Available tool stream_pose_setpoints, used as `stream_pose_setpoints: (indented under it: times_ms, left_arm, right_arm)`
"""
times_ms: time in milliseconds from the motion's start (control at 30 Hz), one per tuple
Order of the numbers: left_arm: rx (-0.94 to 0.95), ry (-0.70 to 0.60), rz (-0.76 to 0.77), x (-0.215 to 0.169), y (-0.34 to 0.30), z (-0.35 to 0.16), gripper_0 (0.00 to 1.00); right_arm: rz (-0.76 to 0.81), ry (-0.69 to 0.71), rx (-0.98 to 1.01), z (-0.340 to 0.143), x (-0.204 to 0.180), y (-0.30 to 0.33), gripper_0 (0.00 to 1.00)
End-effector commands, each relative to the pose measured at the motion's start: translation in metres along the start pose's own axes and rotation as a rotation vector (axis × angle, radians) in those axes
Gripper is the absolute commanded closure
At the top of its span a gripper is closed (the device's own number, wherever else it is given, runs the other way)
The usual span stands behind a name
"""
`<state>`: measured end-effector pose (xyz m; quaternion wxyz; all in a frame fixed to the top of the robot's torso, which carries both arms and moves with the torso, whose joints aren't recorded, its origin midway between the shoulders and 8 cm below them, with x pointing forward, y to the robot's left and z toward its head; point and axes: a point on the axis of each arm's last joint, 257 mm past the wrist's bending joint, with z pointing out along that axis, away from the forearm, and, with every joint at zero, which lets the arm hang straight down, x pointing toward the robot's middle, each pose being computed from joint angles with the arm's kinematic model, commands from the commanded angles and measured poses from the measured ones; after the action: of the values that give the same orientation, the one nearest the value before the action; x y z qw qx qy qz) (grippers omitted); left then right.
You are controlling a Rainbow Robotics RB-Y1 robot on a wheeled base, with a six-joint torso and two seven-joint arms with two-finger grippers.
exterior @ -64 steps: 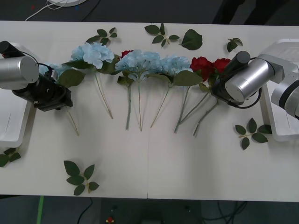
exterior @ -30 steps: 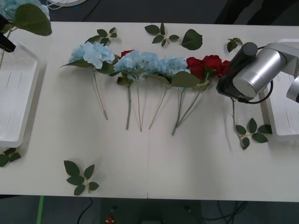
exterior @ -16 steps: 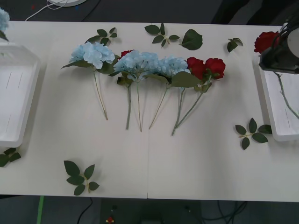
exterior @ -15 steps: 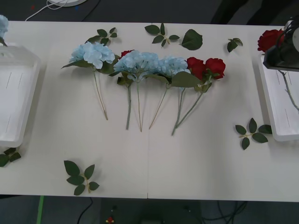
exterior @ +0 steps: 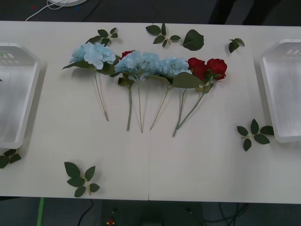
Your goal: Place the red flowers into the right box and the blue flowers into the left box. If a person shows an open palm, hand one flower to the person first, then continue sorting.
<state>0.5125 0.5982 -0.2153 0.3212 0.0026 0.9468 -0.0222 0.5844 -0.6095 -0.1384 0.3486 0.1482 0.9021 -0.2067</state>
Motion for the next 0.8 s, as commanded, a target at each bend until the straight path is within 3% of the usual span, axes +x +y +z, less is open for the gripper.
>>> stream_pose_setpoints:
  times_ms: [33,167,233,267,333,367,400,433,467,500,800]
  left_arm:
    - [-0.003,-0.027,0.058,-0.004,-0.002,0.006,1.00]
    - [-0.005,-0.041,0.052,-0.003,-0.010,0.022,0.97]
    - [-0.021,-0.055,0.054,-0.003,-0.011,0.030,0.78]
    - [-0.030,-0.061,0.057,-0.003,-0.010,0.033,0.62]
    - [-0.056,-0.085,0.050,-0.003,-0.009,0.043,0.08]
    - [-0.065,-0.098,0.039,-0.002,-0.008,0.047,0.00]
    - [-0.069,-0.110,0.047,-0.003,-0.008,0.049,0.00]
    - [-0.068,-0.119,0.055,-0.003,-0.009,0.051,0.00]
    - [-0.065,-0.127,0.061,-0.004,-0.010,0.052,0.00]
    - [-0.060,-0.131,0.068,-0.003,-0.011,0.052,0.00]
    - [-0.045,-0.145,0.064,-0.008,-0.015,0.051,0.00]
  right_arm:
    - [0.005,-0.079,0.054,-0.007,-0.032,-0.048,1.00]
    - [0.016,-0.097,0.070,-0.002,-0.032,-0.058,1.00]
    - [0.018,-0.106,0.076,0.000,-0.033,-0.061,1.00]
    - [0.025,-0.107,0.078,0.001,-0.032,-0.062,1.00]
    - [0.027,-0.114,0.081,0.005,-0.031,-0.062,1.00]
    - [0.027,-0.120,0.085,0.006,-0.031,-0.062,1.00]
    - [0.024,-0.124,0.086,0.007,-0.031,-0.061,0.98]
    - [0.026,-0.126,0.086,0.007,-0.032,-0.060,0.73]
    - [0.029,-0.126,0.085,0.007,-0.032,-0.059,0.23]
    - [0.029,-0.128,0.086,0.007,-0.032,-0.059,0.00]
    - [0.036,-0.114,0.051,0.004,-0.032,-0.044,0.00]
